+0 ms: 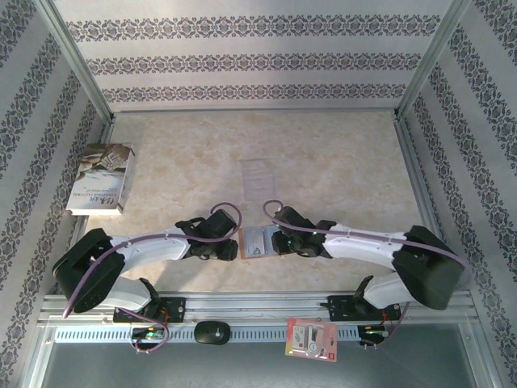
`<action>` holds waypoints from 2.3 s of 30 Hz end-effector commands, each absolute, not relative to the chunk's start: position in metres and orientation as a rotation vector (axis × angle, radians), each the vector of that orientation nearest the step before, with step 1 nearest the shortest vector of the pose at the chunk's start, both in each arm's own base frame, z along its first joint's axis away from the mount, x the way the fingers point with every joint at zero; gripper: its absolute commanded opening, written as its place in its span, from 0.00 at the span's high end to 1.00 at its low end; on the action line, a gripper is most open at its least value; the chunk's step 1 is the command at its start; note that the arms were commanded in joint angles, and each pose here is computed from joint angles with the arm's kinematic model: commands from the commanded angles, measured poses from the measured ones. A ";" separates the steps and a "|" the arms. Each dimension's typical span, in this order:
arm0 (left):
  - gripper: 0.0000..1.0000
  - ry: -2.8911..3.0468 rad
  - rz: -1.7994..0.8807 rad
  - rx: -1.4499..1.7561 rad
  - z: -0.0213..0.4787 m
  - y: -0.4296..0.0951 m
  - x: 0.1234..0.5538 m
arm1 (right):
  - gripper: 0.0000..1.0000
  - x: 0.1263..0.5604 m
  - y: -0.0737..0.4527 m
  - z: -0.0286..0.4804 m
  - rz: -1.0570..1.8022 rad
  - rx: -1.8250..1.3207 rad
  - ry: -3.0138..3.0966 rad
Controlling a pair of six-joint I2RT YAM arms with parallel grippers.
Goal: Take the credit cards out of the card holder
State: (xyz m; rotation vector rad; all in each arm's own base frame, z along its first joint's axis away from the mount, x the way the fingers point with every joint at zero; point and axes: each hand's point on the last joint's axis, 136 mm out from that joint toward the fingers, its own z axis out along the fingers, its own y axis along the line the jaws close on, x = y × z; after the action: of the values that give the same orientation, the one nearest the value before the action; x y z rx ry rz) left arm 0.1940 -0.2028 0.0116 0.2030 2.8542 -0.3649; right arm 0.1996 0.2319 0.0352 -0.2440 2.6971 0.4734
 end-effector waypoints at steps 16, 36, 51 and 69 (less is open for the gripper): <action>0.23 2.497 -0.692 0.218 0.074 -0.243 0.254 | 0.48 0.219 0.266 0.097 0.994 -0.206 2.508; 0.47 2.618 -0.677 0.247 0.036 -0.256 0.233 | 0.76 0.216 0.283 0.049 0.959 -0.110 2.707; 0.56 2.650 -0.615 0.292 0.025 -0.259 0.232 | 0.77 0.211 0.278 0.038 0.941 -0.116 2.747; 0.58 2.602 -0.618 0.341 0.046 -0.267 0.234 | 0.78 0.208 0.258 0.029 0.873 -0.109 2.757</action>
State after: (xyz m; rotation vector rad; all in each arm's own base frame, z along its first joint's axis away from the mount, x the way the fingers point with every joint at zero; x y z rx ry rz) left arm 0.2377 -0.2608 0.0326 0.2731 2.6244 -0.6393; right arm 0.2076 0.2656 0.0282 -0.0967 2.7724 0.9046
